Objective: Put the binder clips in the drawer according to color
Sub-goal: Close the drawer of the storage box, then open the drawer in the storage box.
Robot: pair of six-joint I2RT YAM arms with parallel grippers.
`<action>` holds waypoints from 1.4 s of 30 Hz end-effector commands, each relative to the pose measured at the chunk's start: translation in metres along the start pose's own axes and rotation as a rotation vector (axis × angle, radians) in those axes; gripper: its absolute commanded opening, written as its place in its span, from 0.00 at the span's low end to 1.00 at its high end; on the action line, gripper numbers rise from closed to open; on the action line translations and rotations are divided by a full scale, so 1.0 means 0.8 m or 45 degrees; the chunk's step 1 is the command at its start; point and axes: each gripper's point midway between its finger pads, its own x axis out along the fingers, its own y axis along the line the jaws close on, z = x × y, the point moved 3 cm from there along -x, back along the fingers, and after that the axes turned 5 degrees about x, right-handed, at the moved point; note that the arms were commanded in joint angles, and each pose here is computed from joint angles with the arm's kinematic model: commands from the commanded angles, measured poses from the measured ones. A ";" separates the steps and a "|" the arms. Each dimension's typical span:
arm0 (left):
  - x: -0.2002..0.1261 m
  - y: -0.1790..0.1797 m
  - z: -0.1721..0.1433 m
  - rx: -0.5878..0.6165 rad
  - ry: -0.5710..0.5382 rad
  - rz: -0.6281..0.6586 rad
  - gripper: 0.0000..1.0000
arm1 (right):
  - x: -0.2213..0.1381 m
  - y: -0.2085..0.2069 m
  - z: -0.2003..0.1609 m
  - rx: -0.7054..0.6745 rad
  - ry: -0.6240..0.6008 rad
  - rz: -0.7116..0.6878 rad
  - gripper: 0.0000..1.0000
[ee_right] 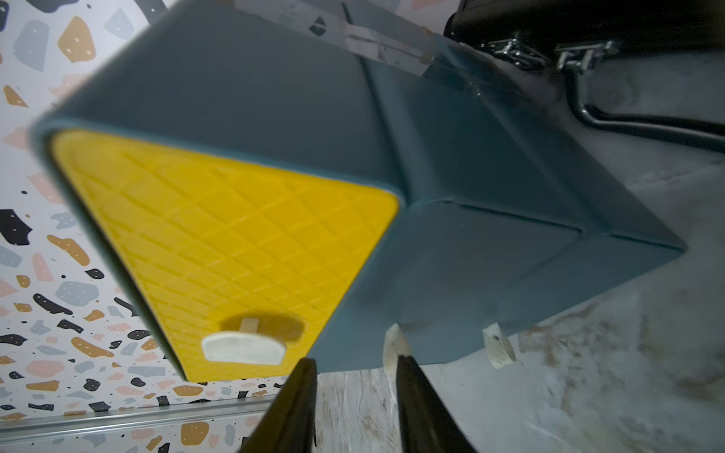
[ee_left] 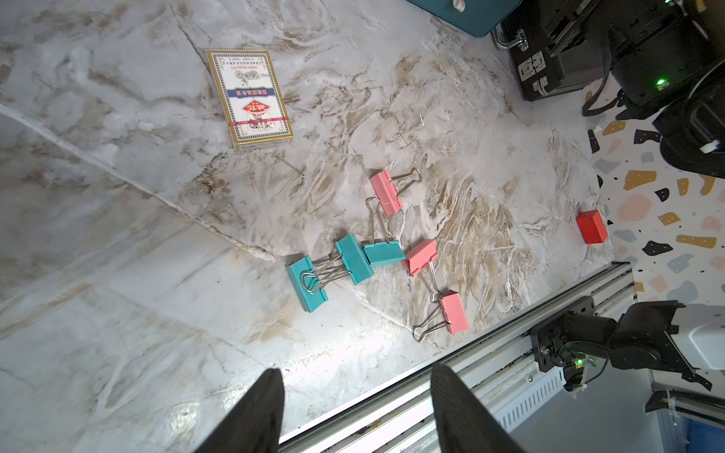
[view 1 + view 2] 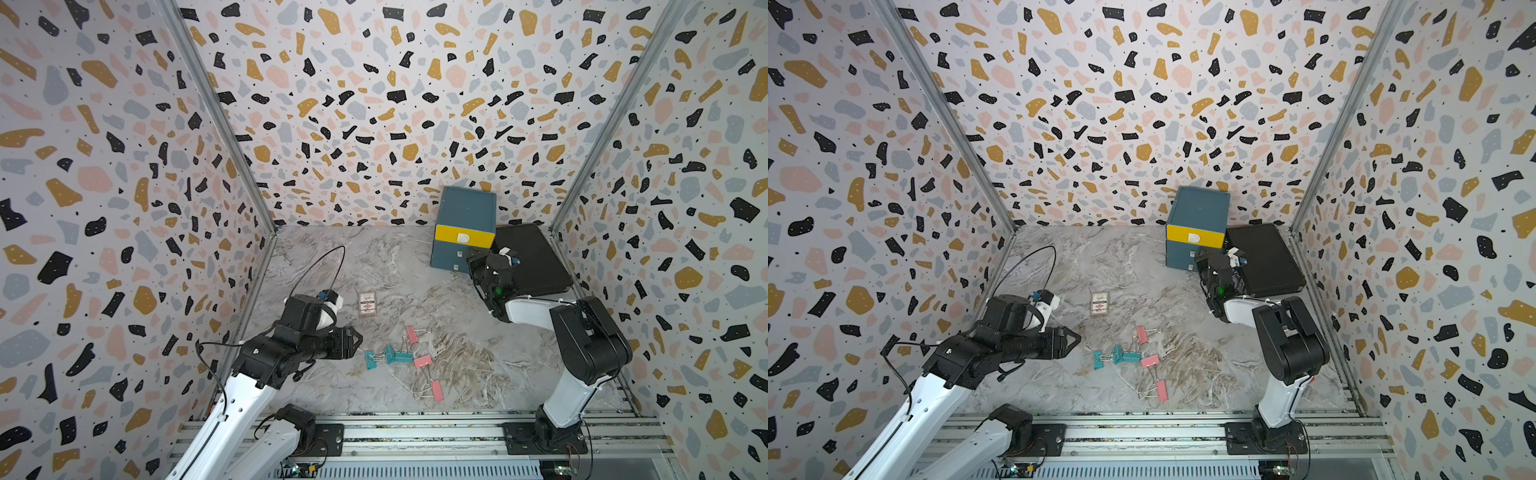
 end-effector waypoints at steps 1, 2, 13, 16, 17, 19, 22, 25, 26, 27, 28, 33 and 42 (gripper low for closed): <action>0.001 -0.005 -0.001 0.035 0.009 -0.053 0.64 | -0.003 0.018 0.001 0.062 0.004 0.110 0.40; 0.003 -0.005 -0.001 0.031 0.010 -0.063 0.64 | 0.001 0.014 0.000 0.069 0.006 0.109 0.40; 0.005 -0.002 -0.003 0.022 -0.014 -0.078 0.63 | 0.038 0.005 -0.007 0.174 0.003 0.174 0.38; 0.005 -0.002 -0.003 0.018 -0.015 -0.076 0.63 | 0.044 0.007 -0.008 0.197 0.005 0.190 0.38; 0.006 -0.002 -0.003 0.017 -0.015 -0.075 0.63 | 0.045 0.008 -0.007 0.204 0.002 0.193 0.38; 0.006 -0.001 -0.003 0.016 -0.016 -0.074 0.63 | 0.048 0.009 -0.007 0.214 -0.004 0.194 0.38; 0.005 -0.001 -0.002 0.018 -0.019 -0.074 0.63 | 0.051 0.008 -0.006 0.230 -0.015 0.199 0.37; 0.005 -0.001 -0.003 0.016 -0.020 -0.073 0.63 | 0.054 0.009 -0.005 0.232 -0.022 0.199 0.36; 0.005 -0.001 -0.003 0.016 -0.020 -0.073 0.63 | 0.055 0.010 -0.005 0.233 -0.026 0.202 0.35; 0.005 -0.001 -0.003 0.015 -0.022 -0.071 0.62 | 0.056 0.010 -0.005 0.236 -0.028 0.203 0.34; 0.005 -0.001 -0.003 0.014 -0.021 -0.069 0.62 | 0.057 0.008 -0.004 0.241 -0.035 0.199 0.33; 0.005 -0.001 -0.003 0.016 -0.022 -0.072 0.62 | 0.060 0.002 -0.003 0.248 -0.049 0.176 0.28; 0.005 -0.001 -0.003 0.015 -0.021 -0.070 0.60 | 0.057 -0.003 0.003 0.274 -0.090 0.178 0.00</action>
